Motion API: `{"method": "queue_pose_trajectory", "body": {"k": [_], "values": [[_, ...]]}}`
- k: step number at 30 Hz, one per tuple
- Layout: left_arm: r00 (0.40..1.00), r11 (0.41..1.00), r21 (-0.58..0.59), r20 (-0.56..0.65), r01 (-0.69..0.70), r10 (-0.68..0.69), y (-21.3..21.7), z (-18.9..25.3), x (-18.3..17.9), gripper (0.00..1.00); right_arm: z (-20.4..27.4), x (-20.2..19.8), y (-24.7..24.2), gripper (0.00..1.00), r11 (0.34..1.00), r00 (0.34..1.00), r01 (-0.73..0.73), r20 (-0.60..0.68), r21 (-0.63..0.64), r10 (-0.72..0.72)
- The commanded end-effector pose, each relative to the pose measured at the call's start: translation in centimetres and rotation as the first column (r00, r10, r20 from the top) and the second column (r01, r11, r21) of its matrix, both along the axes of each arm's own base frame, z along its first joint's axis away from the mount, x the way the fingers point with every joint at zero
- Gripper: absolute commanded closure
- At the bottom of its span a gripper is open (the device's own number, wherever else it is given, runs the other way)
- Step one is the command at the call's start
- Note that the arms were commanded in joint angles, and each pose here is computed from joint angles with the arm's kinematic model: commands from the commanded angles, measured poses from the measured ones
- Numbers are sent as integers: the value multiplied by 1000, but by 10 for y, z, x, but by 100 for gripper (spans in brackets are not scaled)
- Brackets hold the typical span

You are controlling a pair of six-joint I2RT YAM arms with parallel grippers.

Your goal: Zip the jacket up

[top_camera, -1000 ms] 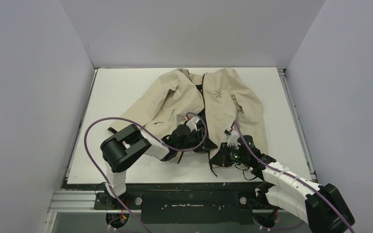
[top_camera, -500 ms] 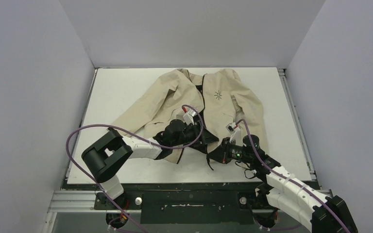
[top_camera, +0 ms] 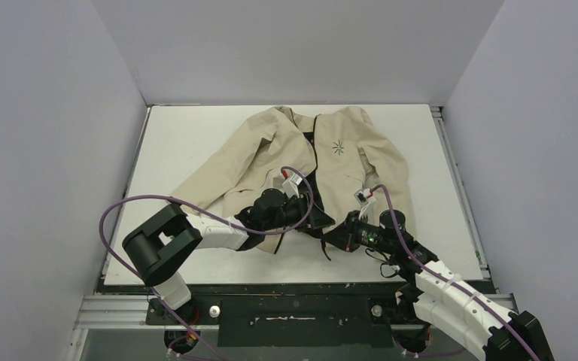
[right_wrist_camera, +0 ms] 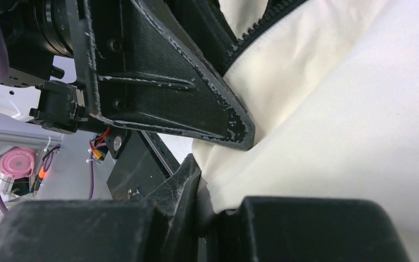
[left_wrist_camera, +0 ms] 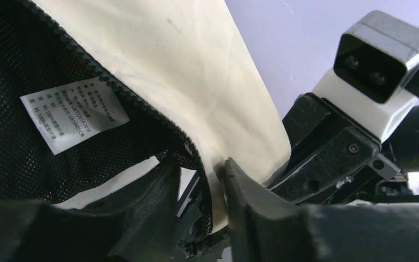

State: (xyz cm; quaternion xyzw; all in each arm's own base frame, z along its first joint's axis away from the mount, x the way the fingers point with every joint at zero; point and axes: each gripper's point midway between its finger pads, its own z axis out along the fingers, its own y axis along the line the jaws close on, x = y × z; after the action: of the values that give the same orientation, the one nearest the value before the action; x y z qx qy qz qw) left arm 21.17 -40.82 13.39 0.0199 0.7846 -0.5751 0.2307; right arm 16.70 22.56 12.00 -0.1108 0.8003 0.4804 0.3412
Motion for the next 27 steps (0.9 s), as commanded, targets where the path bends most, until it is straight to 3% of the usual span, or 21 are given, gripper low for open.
{"method": "queue_pose_trajectory", "body": {"k": [1, 5, 15, 25, 27], "values": [[999, 999, -46, 40, 28, -26, -2, 15, -6, 77, 18, 9, 3, 100, 999, 996, 14, 85, 44, -17], [999, 998, -56, 32, 25, -23, -2, 15, -6, 100, 15, 7, 2, 100, 999, 997, 8, 76, 38, -11], [999, 998, -58, 30, 14, -12, -2, 15, -4, 100, 12, 0, -1, 73, 1000, 998, -5, 64, 19, 4], [999, 998, -63, 34, 11, -9, -3, 19, -2, 100, 9, -3, 2, 77, 999, 998, -34, 48, 19, 33], [999, 998, -61, 33, 11, -9, -2, 18, -2, 100, 9, -3, 3, 82, 999, 998, -39, 48, 21, 38]]}}
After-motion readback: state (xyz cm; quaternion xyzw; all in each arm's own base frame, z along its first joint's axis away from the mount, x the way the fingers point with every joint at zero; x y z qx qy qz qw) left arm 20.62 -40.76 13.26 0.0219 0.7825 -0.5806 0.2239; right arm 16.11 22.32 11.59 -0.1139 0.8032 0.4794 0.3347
